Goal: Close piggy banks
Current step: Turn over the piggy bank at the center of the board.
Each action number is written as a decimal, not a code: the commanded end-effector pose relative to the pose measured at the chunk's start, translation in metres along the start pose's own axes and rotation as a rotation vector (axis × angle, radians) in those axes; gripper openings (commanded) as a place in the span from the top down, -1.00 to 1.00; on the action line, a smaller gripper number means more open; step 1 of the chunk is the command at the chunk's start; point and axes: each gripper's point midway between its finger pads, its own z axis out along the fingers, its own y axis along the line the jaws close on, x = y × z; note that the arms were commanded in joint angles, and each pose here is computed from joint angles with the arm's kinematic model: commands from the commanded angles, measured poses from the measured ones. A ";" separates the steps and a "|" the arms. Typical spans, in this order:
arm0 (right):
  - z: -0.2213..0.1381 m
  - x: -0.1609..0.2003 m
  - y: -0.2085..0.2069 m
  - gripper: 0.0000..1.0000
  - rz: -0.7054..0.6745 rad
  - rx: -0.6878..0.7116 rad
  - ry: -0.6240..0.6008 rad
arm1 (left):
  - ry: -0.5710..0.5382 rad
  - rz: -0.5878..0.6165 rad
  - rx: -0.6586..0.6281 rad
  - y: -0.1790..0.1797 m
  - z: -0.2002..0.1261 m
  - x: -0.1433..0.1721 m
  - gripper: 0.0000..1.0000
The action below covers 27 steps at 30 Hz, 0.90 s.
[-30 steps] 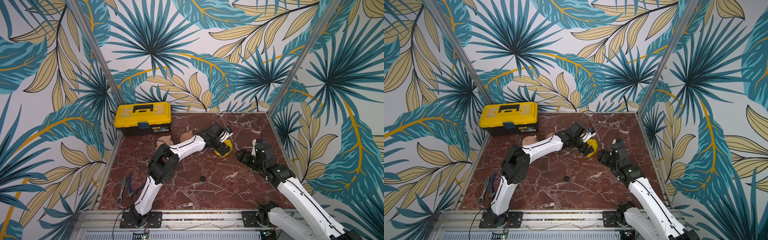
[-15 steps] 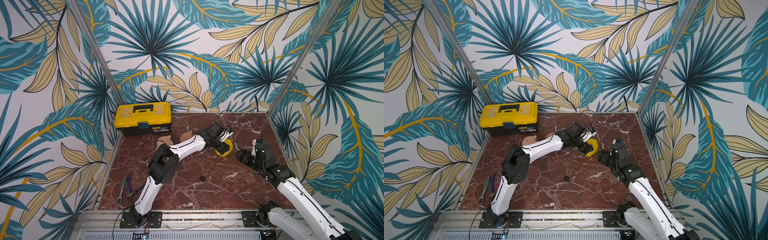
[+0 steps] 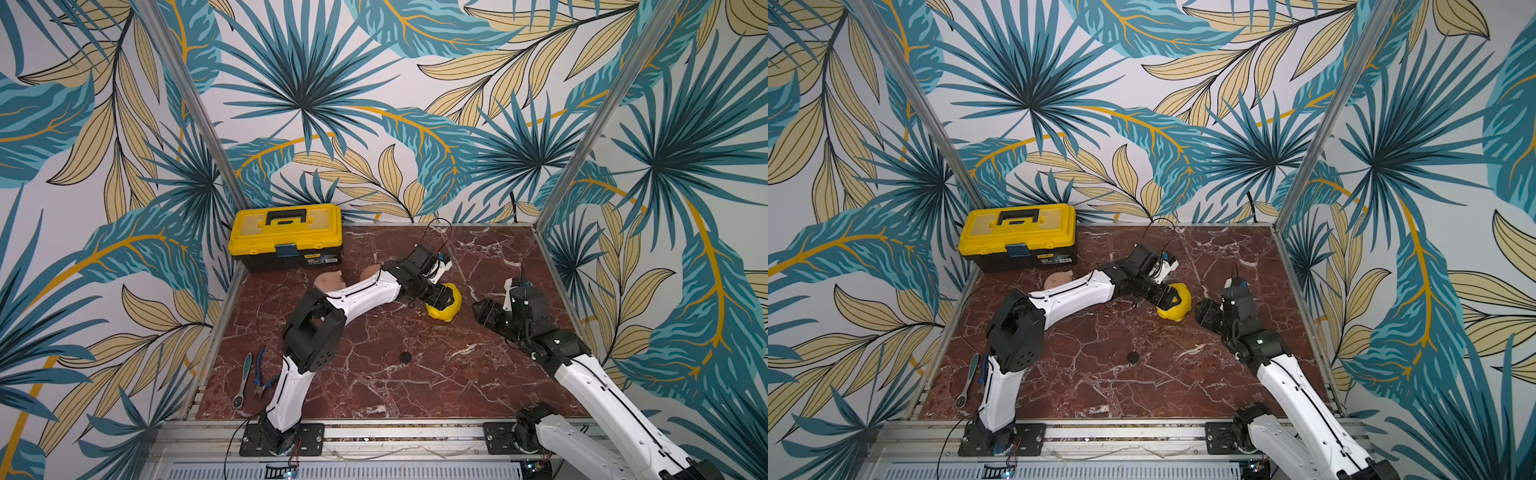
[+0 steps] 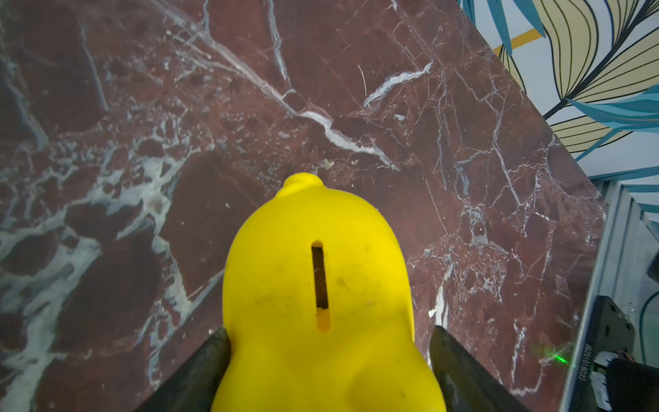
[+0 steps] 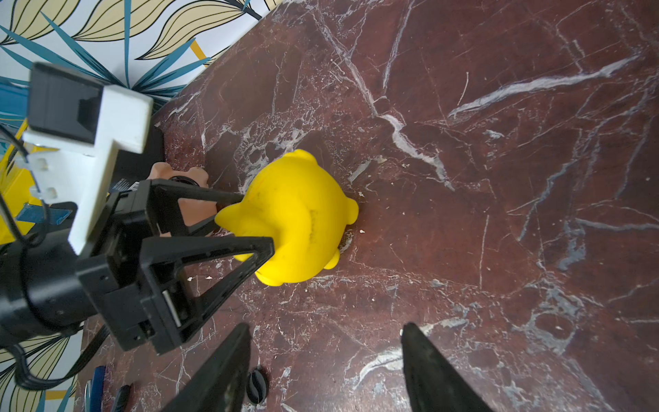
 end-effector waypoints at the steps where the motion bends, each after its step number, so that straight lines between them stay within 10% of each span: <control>1: 0.000 0.002 0.003 -0.35 -0.014 -0.013 0.015 | -0.004 -0.103 0.042 -0.004 -0.020 0.006 -0.49; 27: 0.029 0.027 0.013 -0.28 0.069 -0.088 0.136 | -0.005 -0.428 0.109 0.014 -0.077 0.081 -0.51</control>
